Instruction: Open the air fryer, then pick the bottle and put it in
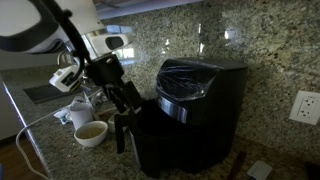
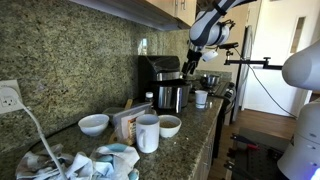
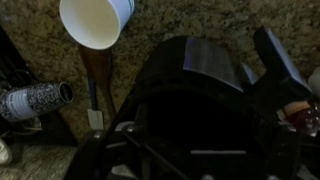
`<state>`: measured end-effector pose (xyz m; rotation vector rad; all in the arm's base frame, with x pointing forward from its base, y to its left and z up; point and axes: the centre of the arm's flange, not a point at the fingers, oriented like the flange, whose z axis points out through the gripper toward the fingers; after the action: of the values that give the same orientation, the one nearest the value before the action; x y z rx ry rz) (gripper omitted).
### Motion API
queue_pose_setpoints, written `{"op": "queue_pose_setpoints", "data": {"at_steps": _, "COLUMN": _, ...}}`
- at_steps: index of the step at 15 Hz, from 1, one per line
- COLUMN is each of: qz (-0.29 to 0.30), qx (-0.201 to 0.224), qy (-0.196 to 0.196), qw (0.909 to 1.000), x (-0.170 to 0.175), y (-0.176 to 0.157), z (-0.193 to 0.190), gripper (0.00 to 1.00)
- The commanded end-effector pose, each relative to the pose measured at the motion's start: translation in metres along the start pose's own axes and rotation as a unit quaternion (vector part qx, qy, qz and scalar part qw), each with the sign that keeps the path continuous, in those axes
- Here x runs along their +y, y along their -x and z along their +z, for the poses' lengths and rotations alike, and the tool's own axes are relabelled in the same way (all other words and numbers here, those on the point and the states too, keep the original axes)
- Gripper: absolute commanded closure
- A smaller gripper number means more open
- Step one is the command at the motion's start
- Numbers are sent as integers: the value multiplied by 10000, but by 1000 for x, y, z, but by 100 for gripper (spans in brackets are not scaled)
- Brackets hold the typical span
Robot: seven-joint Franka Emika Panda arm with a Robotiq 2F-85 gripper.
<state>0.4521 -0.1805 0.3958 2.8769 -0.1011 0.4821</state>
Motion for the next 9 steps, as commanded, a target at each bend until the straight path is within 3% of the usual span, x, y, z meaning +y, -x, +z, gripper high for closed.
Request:
{"op": "queue_pose_setpoints", "data": {"at_steps": 1, "qz": 34, "qx": 560, "qy": -81, "qw": 9984, "x": 4, "y": -3, "z": -41, "gripper": 0}}
{"op": "queue_pose_setpoints", "data": {"at_steps": 9, "qz": -239, "qx": 1137, "qy": -903, "qw": 9891, "x": -44, "y": -30, "z": -21, "gripper": 0}}
